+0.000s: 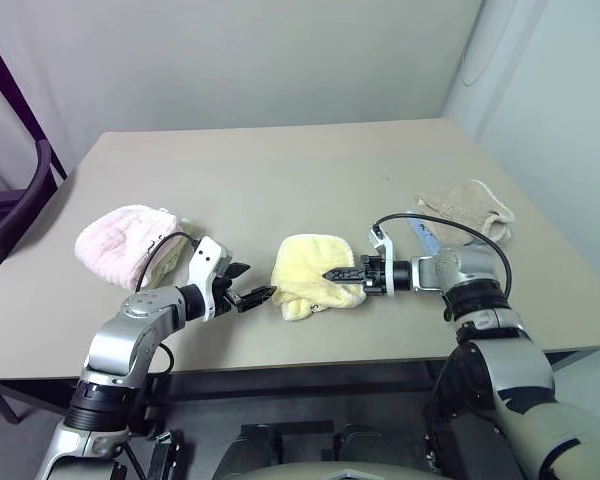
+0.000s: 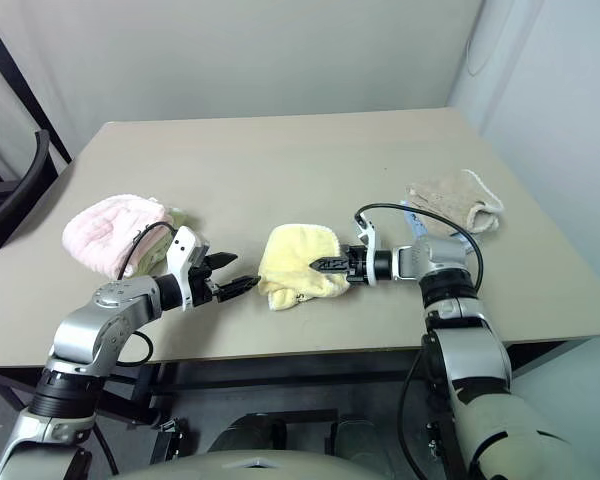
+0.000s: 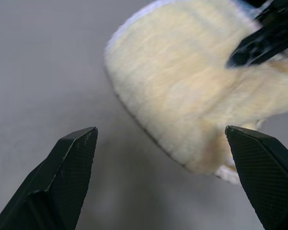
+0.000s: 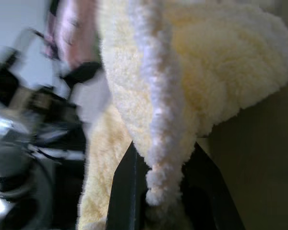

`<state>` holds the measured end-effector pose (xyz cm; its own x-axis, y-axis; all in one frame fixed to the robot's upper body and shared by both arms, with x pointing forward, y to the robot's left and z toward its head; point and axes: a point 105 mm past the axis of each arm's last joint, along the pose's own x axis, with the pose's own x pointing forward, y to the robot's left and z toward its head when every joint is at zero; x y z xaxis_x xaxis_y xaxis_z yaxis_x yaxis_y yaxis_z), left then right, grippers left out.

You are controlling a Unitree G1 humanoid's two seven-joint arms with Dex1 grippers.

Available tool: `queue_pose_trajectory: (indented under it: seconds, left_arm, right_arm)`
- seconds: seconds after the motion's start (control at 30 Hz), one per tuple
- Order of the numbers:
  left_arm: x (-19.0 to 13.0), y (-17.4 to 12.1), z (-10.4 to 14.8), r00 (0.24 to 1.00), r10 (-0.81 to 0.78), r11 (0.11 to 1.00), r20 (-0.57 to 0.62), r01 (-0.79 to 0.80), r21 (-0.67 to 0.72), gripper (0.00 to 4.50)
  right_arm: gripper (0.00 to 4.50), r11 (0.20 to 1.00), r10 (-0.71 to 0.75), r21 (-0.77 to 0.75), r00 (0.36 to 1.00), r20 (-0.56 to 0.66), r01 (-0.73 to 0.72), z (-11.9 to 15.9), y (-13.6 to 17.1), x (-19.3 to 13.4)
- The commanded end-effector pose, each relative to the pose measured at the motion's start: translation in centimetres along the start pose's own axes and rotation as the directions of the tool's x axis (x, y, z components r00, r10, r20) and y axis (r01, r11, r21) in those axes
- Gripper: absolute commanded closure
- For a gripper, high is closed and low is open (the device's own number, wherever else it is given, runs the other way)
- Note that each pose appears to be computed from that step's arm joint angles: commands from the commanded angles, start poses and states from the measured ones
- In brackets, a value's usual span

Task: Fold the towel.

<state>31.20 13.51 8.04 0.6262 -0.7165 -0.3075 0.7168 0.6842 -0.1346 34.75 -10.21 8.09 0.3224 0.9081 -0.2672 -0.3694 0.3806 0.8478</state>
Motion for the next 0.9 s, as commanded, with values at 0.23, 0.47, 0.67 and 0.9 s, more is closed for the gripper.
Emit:
queue_pose_trajectory:
  seconds: [0.23, 0.47, 0.67, 0.9]
  left_arm:
    - [2.0, 0.5, 1.6, 0.999, -0.035, 0.998, 0.039, 0.033, 0.051, 0.00]
    - [4.2, 0.7, 2.5, 0.996, -0.063, 0.997, 0.068, 0.059, 0.051, 0.00]
    - [5.1, 0.6, 2.5, 0.994, -0.083, 0.995, 0.070, 0.079, 0.054, 0.00]
    - [5.3, 0.7, 2.2, 0.994, -0.077, 0.996, 0.074, 0.073, 0.048, 0.00]
  right_arm:
    - [4.49, 0.964, 0.114, -0.264, 0.891, 0.440, 0.007, 5.9, 8.3, -4.2]
    - [4.49, 0.965, -0.121, -0.036, 0.559, 0.820, 0.261, 10.6, 6.0, -10.6]
    - [4.49, 0.961, -0.269, 0.225, 0.345, 0.899, 0.162, 12.9, 3.0, -14.8]
    - [4.49, 0.915, -0.399, 0.364, 0.249, 0.883, 0.175, 14.1, 0.1, -17.0]
